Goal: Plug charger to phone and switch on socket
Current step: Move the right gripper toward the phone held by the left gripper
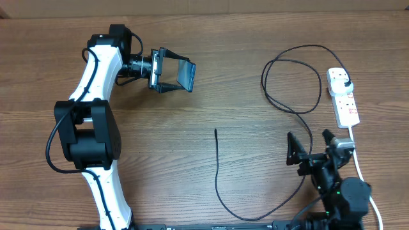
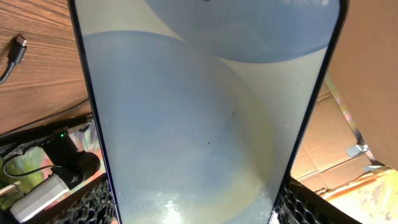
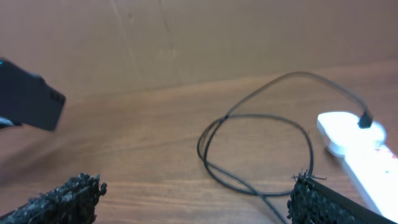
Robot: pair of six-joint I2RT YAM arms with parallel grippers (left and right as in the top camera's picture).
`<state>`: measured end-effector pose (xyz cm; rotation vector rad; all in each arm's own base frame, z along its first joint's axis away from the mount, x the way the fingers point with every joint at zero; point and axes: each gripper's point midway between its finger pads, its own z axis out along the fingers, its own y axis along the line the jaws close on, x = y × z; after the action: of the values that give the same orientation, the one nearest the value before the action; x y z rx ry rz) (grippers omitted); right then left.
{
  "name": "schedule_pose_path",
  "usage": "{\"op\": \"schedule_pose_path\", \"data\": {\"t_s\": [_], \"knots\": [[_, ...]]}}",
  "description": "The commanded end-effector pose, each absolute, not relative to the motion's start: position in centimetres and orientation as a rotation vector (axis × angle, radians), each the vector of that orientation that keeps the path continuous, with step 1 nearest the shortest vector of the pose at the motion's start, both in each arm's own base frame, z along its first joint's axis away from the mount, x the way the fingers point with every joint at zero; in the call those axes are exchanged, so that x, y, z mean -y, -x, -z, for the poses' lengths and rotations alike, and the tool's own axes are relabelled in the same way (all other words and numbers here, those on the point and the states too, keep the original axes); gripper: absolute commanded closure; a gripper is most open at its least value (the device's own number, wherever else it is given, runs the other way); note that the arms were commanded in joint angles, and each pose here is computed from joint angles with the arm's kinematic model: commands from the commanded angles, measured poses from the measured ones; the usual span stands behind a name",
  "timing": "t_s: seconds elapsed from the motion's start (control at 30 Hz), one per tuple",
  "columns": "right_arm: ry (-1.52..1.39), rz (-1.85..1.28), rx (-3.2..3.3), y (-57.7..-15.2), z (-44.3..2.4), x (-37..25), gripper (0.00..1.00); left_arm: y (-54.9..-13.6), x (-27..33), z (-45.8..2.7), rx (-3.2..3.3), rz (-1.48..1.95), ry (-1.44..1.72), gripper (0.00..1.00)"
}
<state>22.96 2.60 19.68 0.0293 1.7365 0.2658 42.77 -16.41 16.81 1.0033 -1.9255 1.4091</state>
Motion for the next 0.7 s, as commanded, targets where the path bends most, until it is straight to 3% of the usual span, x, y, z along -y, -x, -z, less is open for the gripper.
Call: {"op": "schedule_pose_path", "data": {"t_s": [0.0, 0.37, 0.47, 0.67], "knots": [[-0.038, -0.258, -1.720, -22.8, -24.0, -2.4, 0.00, -43.1, 16.7, -18.0, 1.952, -1.454, -0.956, 0.96], [-0.019, -0.462, -2.178, -26.7, -25.4, -5.2, 0.00, -43.1, 16.5, -17.4, 1.984, -1.423, -0.974, 0.96], [0.020, -0.641, -2.298, -28.0, -25.0, -7.4, 0.00, -43.1, 16.3, -16.7, 2.019, -1.385, -0.996, 0.96], [0.211, -1.312, -2.275, -29.5, -25.7, -14.0, 0.00, -42.9, 15.8, -15.4, 2.079, -1.299, -1.042, 0.96]]}}
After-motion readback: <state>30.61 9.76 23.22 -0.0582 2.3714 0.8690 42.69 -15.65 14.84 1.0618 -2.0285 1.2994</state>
